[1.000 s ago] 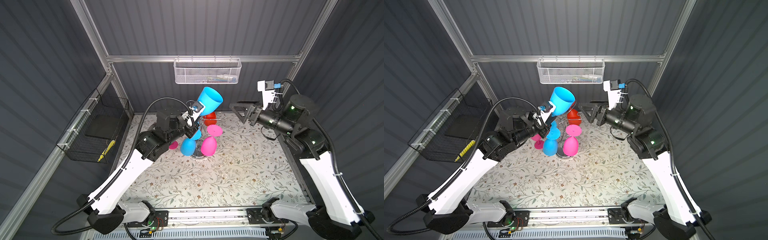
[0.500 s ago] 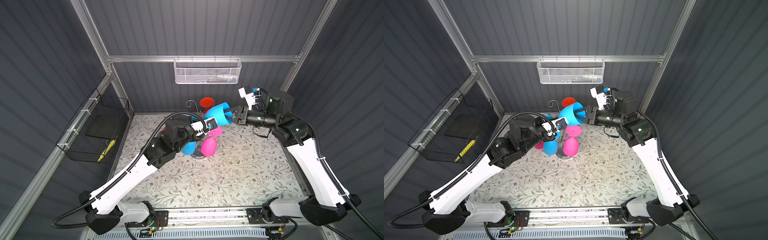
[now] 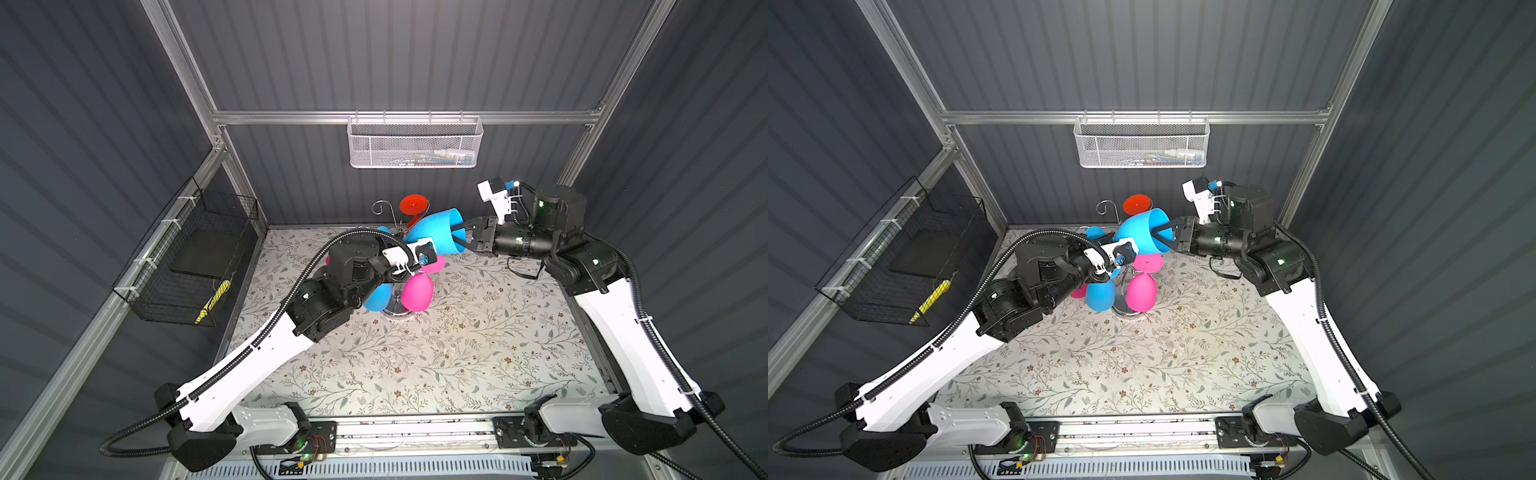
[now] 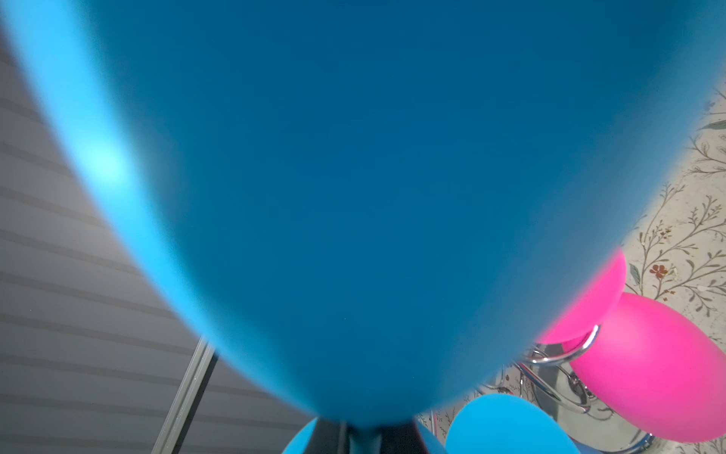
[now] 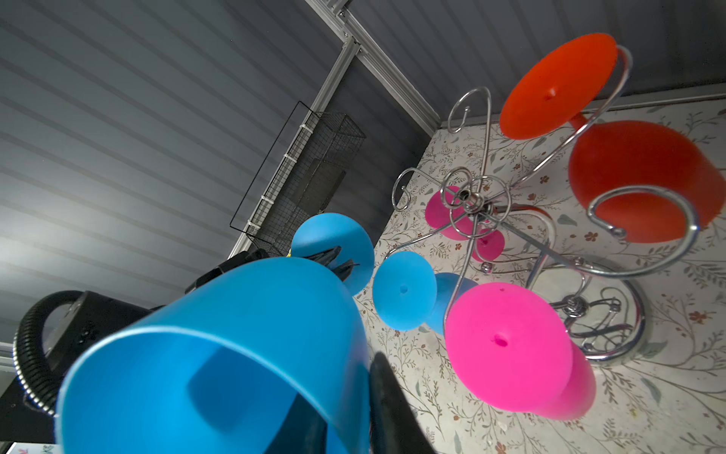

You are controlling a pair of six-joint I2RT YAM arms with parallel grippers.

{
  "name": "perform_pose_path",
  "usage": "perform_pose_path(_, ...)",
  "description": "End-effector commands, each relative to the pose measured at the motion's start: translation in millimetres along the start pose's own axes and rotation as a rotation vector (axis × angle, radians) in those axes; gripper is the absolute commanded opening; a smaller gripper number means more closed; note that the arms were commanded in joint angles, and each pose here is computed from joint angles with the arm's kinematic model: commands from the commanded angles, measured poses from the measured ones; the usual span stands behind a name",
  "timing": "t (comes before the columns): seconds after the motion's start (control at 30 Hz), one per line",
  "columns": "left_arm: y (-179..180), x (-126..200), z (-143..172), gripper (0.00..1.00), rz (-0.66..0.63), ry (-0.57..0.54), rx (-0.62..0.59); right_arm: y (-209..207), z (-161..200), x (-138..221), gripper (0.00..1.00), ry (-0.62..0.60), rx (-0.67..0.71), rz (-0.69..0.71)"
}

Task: Take the wine glass off the wine glass rack
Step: Pick up the wine glass from the wine glass rack.

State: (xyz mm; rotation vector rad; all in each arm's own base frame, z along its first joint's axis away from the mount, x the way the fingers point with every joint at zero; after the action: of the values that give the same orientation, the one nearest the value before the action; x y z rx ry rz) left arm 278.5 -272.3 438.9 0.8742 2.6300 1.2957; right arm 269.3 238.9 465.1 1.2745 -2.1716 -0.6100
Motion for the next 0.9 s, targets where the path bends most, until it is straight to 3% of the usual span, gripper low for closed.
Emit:
perform_pose_path(0.0,2,3,8,0.0,-0.02,0.034,-0.047,15,2,11,0.16,-0.003,0.027,-0.04)
perform_pose_path(0.2,1,4,9,0.03,-0.016,0.035,-0.055,15,3,12,0.0,-0.002,0.028,-0.037)
perform_pose_path(0.3,0,5,9,0.39,-0.02,0.032,-0.054,15,2,12,0.0,-0.004,0.029,-0.038)
perform_pose_path(0.37,0,6,10,0.7,-0.018,0.027,-0.056,16,1,12,0.0,-0.007,0.028,-0.039)
perform_pose_path(0.43,0,8,9,0.94,-0.018,0.014,-0.045,16,-1,13,0.0,-0.015,0.033,-0.038)
perform_pose_path(0.47,1,10,7,0.99,-0.022,0.005,-0.035,16,-2,14,0.0,-0.019,0.035,-0.033)
perform_pose_path(0.7,16,29,-1,1.0,-0.055,-0.052,0.106,16,-28,33,0.0,-0.108,0.1,0.029)
perform_pose_path(0.87,25,52,0,1.0,-0.078,-0.102,0.252,-10,-66,73,0.0,-0.262,0.187,0.257)
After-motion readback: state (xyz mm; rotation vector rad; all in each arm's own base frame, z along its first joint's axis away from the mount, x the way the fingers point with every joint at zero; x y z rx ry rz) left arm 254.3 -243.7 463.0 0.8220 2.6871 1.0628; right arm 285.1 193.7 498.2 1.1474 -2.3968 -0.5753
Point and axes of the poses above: each gripper's point midway between its finger pads, its own x axis back along the fingers, its own y axis along the line the jaws close on, z = x × y, the point moved 1 cm from there along x, back along the fingers, and after that the axes turned 9 degrees about x, right-handed, at the moved point
